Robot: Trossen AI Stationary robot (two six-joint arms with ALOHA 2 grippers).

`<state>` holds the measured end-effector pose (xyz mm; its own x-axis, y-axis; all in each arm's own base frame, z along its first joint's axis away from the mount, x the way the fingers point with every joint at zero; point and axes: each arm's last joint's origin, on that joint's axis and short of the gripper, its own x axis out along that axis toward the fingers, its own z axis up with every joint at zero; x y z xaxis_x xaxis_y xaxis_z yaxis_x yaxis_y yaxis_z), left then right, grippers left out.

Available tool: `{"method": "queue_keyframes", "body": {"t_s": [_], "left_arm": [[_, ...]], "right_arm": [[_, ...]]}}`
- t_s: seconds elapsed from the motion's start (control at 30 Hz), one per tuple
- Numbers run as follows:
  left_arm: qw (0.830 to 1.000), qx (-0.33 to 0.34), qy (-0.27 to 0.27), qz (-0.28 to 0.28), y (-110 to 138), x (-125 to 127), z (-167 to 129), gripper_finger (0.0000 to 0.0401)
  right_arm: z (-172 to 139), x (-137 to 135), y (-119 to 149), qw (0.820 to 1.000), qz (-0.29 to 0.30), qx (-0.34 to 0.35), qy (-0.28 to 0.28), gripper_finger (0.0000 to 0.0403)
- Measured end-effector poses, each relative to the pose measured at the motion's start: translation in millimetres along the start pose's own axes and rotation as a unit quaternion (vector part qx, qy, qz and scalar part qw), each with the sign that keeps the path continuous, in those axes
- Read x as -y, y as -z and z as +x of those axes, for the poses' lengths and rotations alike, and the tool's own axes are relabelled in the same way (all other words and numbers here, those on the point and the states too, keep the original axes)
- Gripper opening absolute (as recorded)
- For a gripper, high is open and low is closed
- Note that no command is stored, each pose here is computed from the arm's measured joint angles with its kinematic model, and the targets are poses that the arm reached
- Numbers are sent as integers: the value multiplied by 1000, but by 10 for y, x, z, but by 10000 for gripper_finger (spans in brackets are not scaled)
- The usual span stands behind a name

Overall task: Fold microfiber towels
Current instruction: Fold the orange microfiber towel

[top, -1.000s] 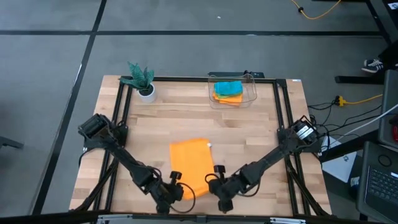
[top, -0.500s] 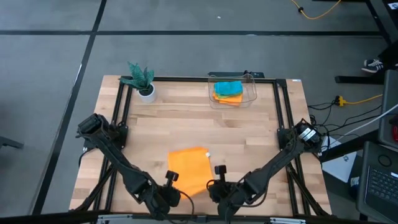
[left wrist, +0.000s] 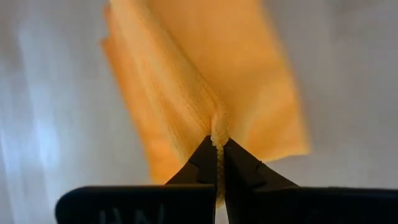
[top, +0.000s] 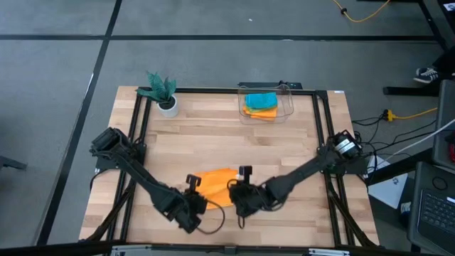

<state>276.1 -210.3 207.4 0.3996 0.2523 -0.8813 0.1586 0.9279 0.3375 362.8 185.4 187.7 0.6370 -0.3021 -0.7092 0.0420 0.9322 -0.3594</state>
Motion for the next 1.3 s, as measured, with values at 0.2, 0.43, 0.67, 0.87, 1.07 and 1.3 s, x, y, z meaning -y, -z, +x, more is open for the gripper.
{"method": "queue_keyframes", "body": {"t_s": [0.2, 0.43, 0.67, 0.87, 1.07, 1.3], "left_arm": [[998, -55, -23, -12, 164, -195, 324, 0], [997, -69, 5, -29, 210, -253, 466, 0], [996, -75, -12, -38, 217, -340, 522, 17], [996, -71, -28, -44, 210, -372, 533, 69], [992, -66, -99, -30, 232, -442, 531, 123], [982, -102, -148, -54, 319, -541, 521, 147]], "right_arm": [[290, 186, 118, 1000, 18, 4, -10, 4], [489, 340, 216, 999, 38, 11, -26, 4], [557, 439, 229, 998, 59, 8, -18, 55], [571, 461, 233, 998, 67, 4, -21, 99], [572, 477, 231, 998, 66, 9, 8, 134], [538, 517, 154, 996, 67, 16, 56, 142]]}}
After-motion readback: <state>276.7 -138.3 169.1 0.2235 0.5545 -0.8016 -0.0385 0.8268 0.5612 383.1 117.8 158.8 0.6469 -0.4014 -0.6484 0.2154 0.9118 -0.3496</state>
